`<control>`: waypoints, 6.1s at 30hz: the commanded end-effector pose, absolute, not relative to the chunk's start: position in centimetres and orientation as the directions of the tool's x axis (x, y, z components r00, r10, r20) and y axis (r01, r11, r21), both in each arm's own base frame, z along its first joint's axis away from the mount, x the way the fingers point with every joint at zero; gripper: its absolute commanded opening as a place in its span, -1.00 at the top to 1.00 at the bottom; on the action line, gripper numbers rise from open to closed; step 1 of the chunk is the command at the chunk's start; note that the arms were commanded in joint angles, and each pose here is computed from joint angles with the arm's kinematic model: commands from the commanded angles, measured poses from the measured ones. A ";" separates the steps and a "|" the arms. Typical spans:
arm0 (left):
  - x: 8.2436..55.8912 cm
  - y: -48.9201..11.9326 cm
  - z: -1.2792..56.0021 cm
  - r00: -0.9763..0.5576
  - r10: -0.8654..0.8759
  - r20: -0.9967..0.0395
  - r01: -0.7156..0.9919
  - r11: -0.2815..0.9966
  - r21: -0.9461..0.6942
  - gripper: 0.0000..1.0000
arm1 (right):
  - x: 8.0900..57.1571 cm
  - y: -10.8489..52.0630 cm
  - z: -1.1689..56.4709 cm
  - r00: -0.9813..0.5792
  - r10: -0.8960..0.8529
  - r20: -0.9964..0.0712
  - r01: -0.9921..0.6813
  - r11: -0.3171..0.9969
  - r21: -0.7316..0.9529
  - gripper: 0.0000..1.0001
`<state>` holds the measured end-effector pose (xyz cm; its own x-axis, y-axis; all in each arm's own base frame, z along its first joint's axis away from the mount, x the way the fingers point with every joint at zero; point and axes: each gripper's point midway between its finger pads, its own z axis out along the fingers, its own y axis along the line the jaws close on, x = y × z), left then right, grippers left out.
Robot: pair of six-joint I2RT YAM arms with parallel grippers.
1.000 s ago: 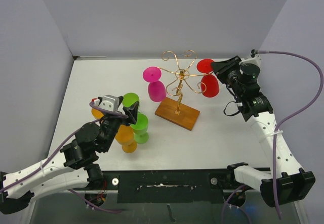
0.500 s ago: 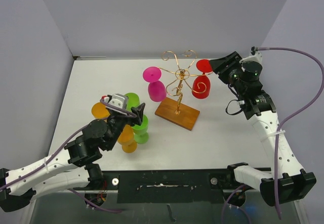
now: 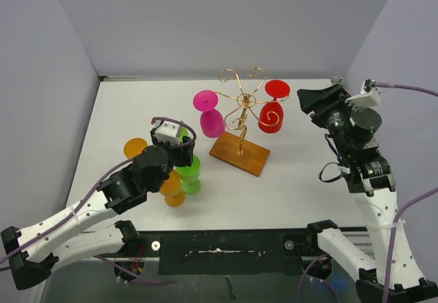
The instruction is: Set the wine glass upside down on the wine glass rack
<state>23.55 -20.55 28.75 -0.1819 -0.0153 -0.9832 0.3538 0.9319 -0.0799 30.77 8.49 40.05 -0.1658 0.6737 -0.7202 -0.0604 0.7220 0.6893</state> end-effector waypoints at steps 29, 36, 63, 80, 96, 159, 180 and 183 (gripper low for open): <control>33.7 -19.6 20.3 -0.599 -0.079 -0.797 0.247 0.928 -0.278 0.25 | 24.6 3.8 37.3 -0.035 0.634 -0.773 0.046 0.773 0.632 -0.20; 34.0 -18.9 18.7 -0.613 -0.062 -0.787 0.212 0.947 -0.240 0.43 | 24.9 4.1 36.8 -0.048 0.647 -0.761 0.047 0.762 0.645 -0.20; 33.6 -14.7 27.7 -0.425 -0.079 -0.902 0.134 0.980 -0.149 1.00 | 24.9 4.5 37.3 -0.048 0.676 -0.736 0.031 0.737 0.675 -0.19; 26.1 -11.7 48.8 0.082 -0.330 -0.940 0.334 0.898 -0.286 1.00 | 25.1 9.4 43.0 -0.063 0.721 -0.690 -0.318 0.641 0.698 -0.31; 18.0 -18.3 63.0 0.122 -0.702 -0.702 0.873 0.413 -0.261 1.00 | 22.3 13.8 49.7 -0.091 0.841 -0.533 -0.678 0.339 0.651 -0.35; 15.6 -30.9 61.0 0.122 -0.752 -0.647 0.968 0.233 -0.088 1.00 | 22.7 16.5 58.6 -0.165 0.985 0.043 -0.689 -0.146 0.710 0.04; 14.7 -30.8 60.0 0.061 -0.750 -0.659 0.975 0.186 -0.122 0.86 | 21.6 17.0 60.3 -0.138 0.990 -0.041 -0.750 -0.078 0.657 0.90; 14.7 -30.8 59.9 0.053 -0.749 -0.661 0.974 0.186 -0.133 0.62 | 21.3 17.0 60.6 -0.124 0.990 -0.062 -0.762 -0.055 0.645 0.92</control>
<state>15.96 -32.47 58.08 0.0464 -0.7082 -0.7044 0.9687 0.2040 -0.1414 23.41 18.23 57.55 -0.1540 0.9861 -0.0629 -0.6921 -0.0622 0.7191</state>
